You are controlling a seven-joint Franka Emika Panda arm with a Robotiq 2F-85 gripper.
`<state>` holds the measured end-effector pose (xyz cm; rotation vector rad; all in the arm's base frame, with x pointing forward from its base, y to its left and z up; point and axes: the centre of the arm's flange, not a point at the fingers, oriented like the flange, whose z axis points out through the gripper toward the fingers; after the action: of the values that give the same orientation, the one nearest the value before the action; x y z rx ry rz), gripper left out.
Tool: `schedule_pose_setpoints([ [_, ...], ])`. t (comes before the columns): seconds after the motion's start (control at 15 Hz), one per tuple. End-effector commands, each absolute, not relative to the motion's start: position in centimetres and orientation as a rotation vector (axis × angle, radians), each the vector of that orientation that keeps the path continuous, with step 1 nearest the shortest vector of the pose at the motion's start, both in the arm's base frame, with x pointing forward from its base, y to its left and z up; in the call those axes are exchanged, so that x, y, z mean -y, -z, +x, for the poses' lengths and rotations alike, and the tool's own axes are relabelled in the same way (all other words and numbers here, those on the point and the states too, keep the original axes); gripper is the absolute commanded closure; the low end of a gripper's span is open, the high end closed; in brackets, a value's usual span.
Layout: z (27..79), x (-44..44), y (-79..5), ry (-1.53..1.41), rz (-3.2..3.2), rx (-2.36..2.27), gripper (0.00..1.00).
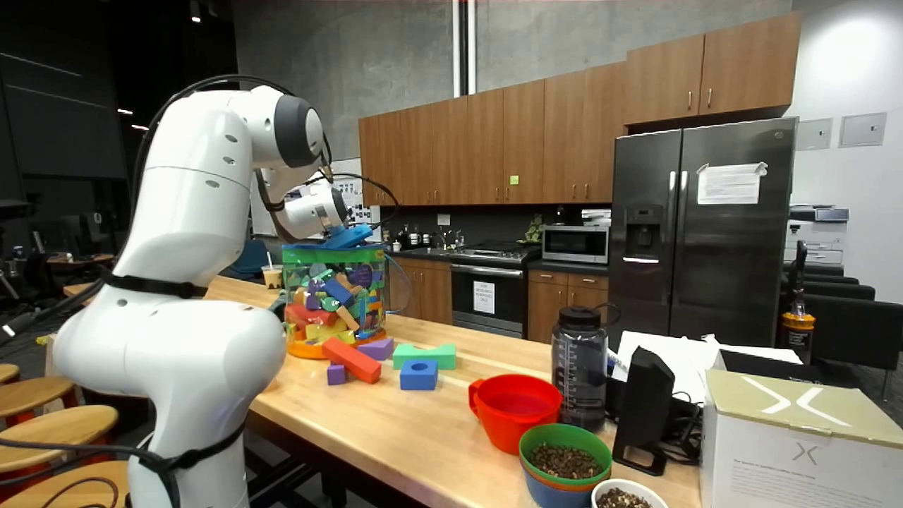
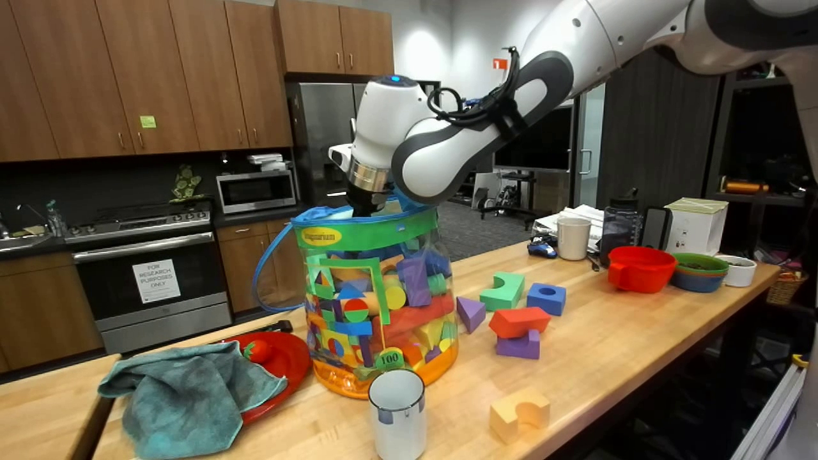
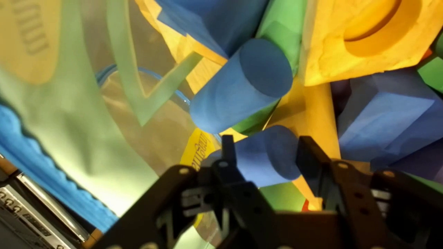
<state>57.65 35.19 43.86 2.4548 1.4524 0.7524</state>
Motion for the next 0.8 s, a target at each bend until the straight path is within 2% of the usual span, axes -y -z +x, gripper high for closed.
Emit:
schedule_pose_setpoints([
  [0.0,57.7,-35.2,-43.8,-0.756,2.456,-1.451,0.24],
  [0.07,57.7,-35.2,-43.7,-0.762,2.456,-1.449,0.24],
  [0.33,58.1,-35.9,-42.7,-0.854,2.457,-1.437,0.02],
  [0.73,58.3,-36.4,-41.6,-0.919,2.475,-1.436,0.00],
])
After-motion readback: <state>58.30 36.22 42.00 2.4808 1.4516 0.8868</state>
